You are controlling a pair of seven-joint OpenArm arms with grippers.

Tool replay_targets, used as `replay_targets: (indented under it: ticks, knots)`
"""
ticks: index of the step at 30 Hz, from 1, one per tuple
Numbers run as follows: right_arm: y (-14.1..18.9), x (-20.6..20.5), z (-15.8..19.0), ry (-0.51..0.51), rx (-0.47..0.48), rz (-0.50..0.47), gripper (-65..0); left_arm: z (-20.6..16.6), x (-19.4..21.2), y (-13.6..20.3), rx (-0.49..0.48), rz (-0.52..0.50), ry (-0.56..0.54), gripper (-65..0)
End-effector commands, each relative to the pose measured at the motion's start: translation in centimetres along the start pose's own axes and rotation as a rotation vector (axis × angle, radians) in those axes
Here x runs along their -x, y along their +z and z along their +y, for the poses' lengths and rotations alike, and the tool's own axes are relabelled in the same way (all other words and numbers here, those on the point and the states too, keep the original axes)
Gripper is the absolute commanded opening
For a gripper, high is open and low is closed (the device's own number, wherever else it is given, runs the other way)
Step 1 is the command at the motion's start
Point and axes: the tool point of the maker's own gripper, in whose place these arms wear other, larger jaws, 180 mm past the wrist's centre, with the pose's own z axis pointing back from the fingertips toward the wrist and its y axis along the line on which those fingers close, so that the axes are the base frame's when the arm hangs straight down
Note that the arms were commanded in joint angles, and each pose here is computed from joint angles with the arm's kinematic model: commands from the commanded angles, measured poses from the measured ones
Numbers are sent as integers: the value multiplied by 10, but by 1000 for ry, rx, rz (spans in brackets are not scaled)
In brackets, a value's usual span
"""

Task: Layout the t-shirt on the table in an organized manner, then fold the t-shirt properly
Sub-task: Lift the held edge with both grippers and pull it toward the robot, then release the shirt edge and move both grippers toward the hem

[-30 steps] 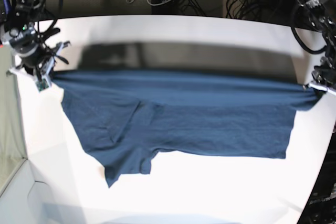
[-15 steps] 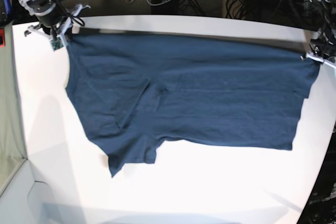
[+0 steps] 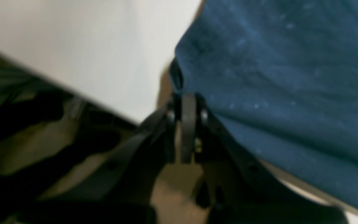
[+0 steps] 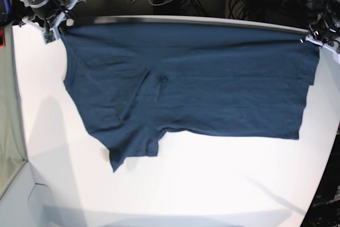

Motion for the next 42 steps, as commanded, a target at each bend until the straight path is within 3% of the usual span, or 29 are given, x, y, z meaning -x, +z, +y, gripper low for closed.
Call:
replay_targets:
  ticks: [1, 16, 19, 24, 27, 32, 35, 39, 42]
  knots:
    - [3, -7, -6, 2, 18, -29, -650, 5, -16, 5, -10, -51, -7, -649]
    - [3, -6, -6, 3, 18, -22, -650, 10, -6, 5, -20, -28, -16, -630]
    - [3, -6, -6, 3, 18, -22, -650, 10, -6, 5, -20, -28, -16, -537]
    - [3, -5, -6, 5, 20, -18, -650, 10, -7, 6, -20, -31, -18, -290]
    - [4, -4, -6, 6, 20, -14, -573, 10, -8, 8, -22, -34, -20, -198]
    - [4, -3, -6, 6, 19, -11, -389, 12, -10, 9, -26, -40, -19, -196]
    - [5, -2, -6, 12, 20, -7, -319, 10, -25, 17, -29, -83, -44, -195]
    - [7, -1, -8, 16, 25, -4, -299, 2, -46, 31, -24, -153, -80, -193]
    - [14, 7, -30, -12, 91, 9, -299, -5, -62, 43, -22, -208, -106, -192]
